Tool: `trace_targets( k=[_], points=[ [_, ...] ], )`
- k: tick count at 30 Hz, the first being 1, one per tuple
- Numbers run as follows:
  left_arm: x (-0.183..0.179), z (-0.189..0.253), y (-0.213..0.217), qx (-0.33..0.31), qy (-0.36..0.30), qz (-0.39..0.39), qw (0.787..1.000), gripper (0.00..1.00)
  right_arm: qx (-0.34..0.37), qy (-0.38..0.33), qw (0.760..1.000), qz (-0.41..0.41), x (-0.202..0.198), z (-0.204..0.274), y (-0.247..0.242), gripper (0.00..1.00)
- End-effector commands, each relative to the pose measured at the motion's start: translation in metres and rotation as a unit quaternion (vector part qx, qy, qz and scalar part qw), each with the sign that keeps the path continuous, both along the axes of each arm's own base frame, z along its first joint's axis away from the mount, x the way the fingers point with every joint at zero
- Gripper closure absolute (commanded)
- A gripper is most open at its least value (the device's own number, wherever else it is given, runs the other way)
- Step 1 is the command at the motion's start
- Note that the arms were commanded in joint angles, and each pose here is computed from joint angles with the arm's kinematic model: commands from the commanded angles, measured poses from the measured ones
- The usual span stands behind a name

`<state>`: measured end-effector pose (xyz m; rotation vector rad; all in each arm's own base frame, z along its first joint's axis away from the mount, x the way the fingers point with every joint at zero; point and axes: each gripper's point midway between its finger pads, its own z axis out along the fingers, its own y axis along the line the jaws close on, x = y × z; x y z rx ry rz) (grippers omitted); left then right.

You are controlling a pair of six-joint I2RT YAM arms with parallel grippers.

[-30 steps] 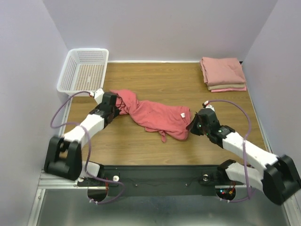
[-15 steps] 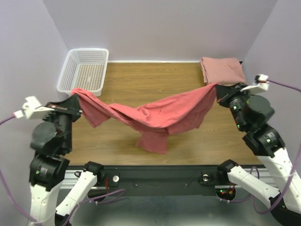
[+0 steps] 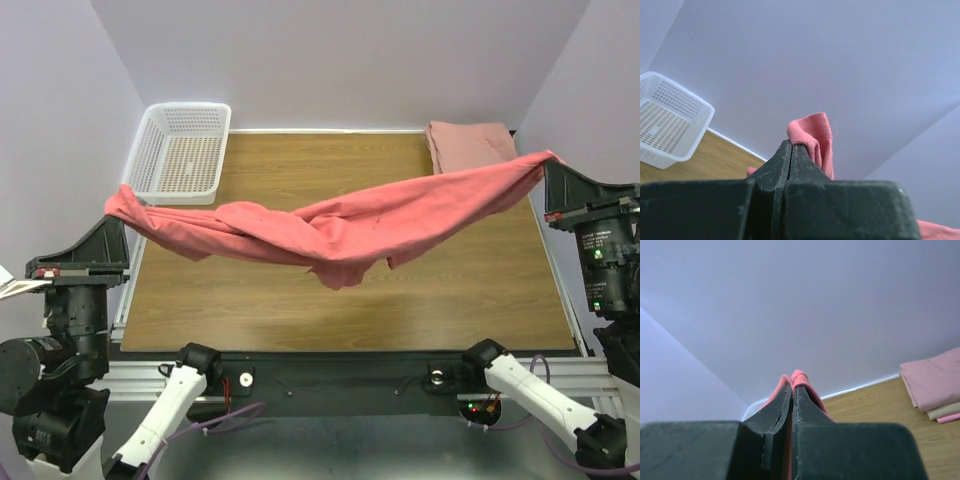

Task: Fold and stack the t-shirts
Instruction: Flatten the tshirt out

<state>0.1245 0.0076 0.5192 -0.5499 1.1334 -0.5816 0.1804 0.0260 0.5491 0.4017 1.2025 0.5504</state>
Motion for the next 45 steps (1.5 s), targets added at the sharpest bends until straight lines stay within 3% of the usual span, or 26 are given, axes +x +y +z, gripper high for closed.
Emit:
trace_targets(
  k=[1, 5, 8, 11, 16, 17, 18, 19, 20, 21, 24, 28, 29, 32, 33, 39, 45],
  points=[
    [0.020, -0.018, -0.017, 0.006, 0.008, -0.028, 1.000, 1.00, -0.016, 0.044, 0.998, -0.051, 0.017, -0.019, -0.010, 1.00],
    [0.065, -0.087, -0.040, -0.001, 0.090, -0.056, 0.994, 1.00, -0.052, 0.124, 0.983, -0.124, 0.061, -0.060, -0.010, 1.00],
    [0.102, -0.193, -0.047, -0.022, 0.202, -0.040, 0.978, 1.00, -0.100, 0.193, 0.958, -0.189, 0.104, -0.098, -0.005, 1.00],
    [0.111, -0.270, -0.046, -0.062, 0.282, -0.014, 0.957, 1.00, -0.152, 0.256, 0.923, -0.243, 0.153, -0.135, 0.004, 0.99],
    [0.109, -0.358, -0.063, -0.067, 0.372, -0.043, 0.925, 1.00, -0.198, 0.367, 0.895, -0.157, 0.260, -0.230, 0.025, 0.99],
    [0.108, -0.369, -0.067, -0.072, 0.387, -0.048, 0.918, 1.00, -0.199, 0.391, 0.888, -0.138, 0.276, -0.253, 0.023, 0.94],
    [0.105, -0.382, -0.070, -0.073, 0.406, -0.054, 0.909, 0.87, -0.213, 0.415, 0.874, -0.133, 0.293, -0.280, 0.027, 0.83],
    [0.105, -0.390, -0.073, -0.069, 0.423, -0.058, 0.902, 0.73, -0.220, 0.427, 0.867, -0.130, 0.300, -0.294, 0.028, 0.51],
    [0.103, -0.393, -0.071, -0.067, 0.435, -0.053, 0.896, 0.06, -0.223, 0.436, 0.863, -0.122, 0.304, -0.304, 0.032, 0.33],
    [0.107, -0.387, -0.064, -0.072, 0.440, -0.026, 0.895, 0.01, -0.226, 0.447, 0.858, -0.115, 0.305, -0.316, 0.034, 0.24],
    [0.103, -0.377, -0.048, -0.074, 0.462, 0.026, 0.883, 0.01, -0.208, 0.451, 0.860, -0.118, 0.295, -0.321, 0.033, 0.07],
    [0.098, -0.381, -0.041, -0.075, 0.472, 0.046, 0.877, 0.01, -0.167, 0.442, 0.874, -0.115, 0.251, -0.310, 0.026, 0.02],
    [0.101, -0.380, -0.043, -0.078, 0.464, 0.041, 0.882, 0.02, -0.166, 0.464, 0.865, -0.094, 0.234, -0.334, 0.029, 0.00],
    [0.102, -0.395, -0.045, -0.086, 0.467, 0.038, 0.879, 0.02, -0.130, 0.466, 0.873, -0.062, 0.192, -0.342, 0.033, 0.00],
    [0.101, -0.406, -0.045, -0.088, 0.474, 0.041, 0.875, 0.01, -0.113, 0.500, 0.858, -0.024, 0.156, -0.381, 0.039, 0.00],
    [0.113, -0.409, -0.038, -0.088, 0.471, 0.068, 0.875, 0.02, -0.073, 0.522, 0.847, 0.066, 0.085, -0.422, 0.057, 0.00],
    [0.122, -0.426, -0.030, -0.081, 0.502, 0.096, 0.856, 0.09, -0.051, 0.531, 0.839, 0.111, 0.049, -0.433, 0.066, 0.00]
  ],
)
